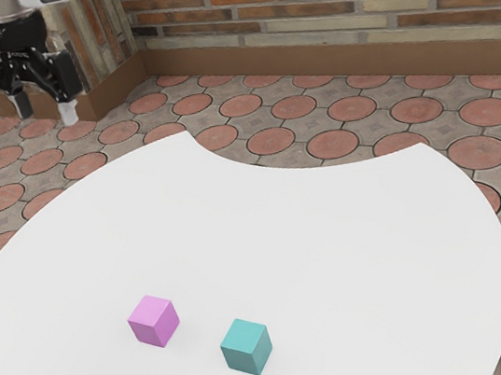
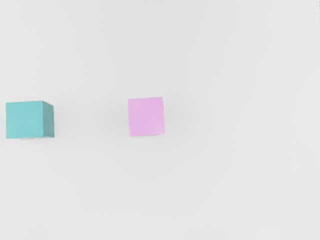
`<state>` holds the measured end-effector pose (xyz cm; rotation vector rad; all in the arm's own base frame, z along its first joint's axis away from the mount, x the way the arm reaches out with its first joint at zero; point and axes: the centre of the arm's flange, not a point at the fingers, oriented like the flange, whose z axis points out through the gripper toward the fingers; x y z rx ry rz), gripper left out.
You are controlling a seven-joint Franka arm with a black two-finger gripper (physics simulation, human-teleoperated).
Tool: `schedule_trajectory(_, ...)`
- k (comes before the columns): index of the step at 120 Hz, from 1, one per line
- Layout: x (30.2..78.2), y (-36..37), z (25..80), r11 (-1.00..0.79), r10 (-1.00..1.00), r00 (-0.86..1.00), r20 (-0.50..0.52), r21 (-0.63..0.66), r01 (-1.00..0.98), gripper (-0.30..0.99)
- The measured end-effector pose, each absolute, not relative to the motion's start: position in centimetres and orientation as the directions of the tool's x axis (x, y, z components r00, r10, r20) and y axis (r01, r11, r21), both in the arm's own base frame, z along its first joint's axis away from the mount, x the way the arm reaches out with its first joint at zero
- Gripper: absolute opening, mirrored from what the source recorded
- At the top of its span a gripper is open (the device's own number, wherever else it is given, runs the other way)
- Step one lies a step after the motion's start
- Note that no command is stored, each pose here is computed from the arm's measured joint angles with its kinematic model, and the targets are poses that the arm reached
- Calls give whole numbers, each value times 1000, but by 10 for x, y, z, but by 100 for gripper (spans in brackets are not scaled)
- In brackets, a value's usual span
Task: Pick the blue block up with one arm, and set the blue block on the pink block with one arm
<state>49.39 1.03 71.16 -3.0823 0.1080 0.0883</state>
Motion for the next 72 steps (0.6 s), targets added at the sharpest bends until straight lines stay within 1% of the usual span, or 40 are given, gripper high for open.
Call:
schedule_trajectory(14, 510, 11, 715, -995, -90, 995, 46, -54, -87, 67)
schedule_trajectory(24, 522, -1, 708, -992, -117, 990, 74, -53, -114, 67)
schedule_trajectory(36, 571, -23, 636, -992, -126, 992, -17, -15, -126, 67)
schedule_trajectory(46, 581, -61, 602, -988, -153, 987, -57, 6, -153, 67)
schedule_trajectory(50, 574, -79, 587, -986, -165, 983, -77, 10, -165, 67)
schedule_trajectory(59, 526, -111, 539, -982, -189, 975, -116, 16, -189, 67)
schedule_trajectory(66, 483, -126, 509, -982, -190, 974, -121, 15, -189, 67)
schedule_trajectory(72, 460, -132, 484, -986, -165, 979, -120, 10, -165, 67)
